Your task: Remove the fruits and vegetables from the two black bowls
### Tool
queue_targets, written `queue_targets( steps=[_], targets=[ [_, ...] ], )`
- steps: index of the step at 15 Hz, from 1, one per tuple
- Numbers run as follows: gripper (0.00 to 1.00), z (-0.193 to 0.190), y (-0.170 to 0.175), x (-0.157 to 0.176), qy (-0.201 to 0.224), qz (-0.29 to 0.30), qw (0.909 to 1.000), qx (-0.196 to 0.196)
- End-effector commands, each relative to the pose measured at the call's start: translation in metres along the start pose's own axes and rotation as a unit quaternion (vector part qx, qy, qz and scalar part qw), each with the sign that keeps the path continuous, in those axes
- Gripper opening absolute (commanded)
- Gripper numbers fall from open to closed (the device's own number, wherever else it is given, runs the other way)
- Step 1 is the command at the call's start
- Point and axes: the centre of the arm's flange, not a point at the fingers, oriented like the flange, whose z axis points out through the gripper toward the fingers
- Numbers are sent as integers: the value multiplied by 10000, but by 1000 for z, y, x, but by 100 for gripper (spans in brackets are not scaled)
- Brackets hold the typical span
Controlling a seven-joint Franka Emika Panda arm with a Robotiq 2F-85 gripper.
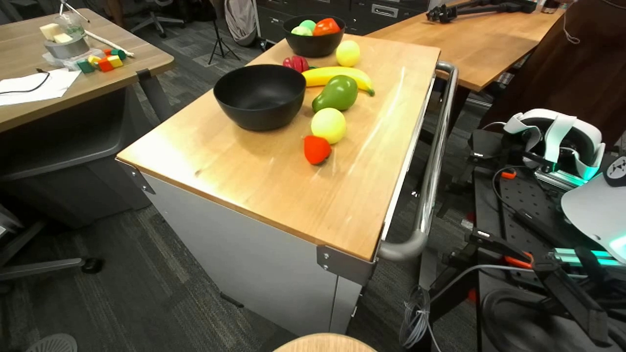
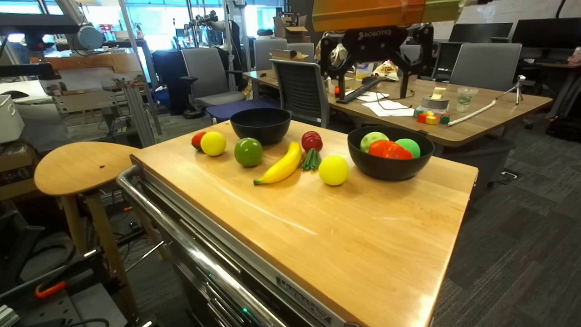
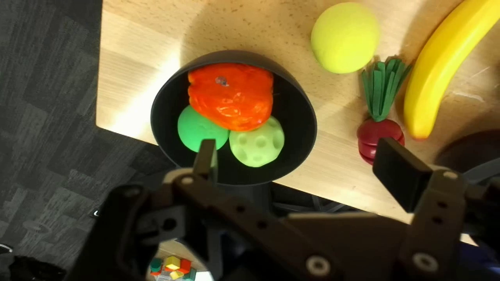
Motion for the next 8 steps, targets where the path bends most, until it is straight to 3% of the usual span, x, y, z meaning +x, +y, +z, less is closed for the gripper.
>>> queue_targets(
  steps=[1,8],
  targets=[
    [100,4,1,4,32,5,10000,-59],
    [100,50,27,45,20,628,9970,-451]
  ],
)
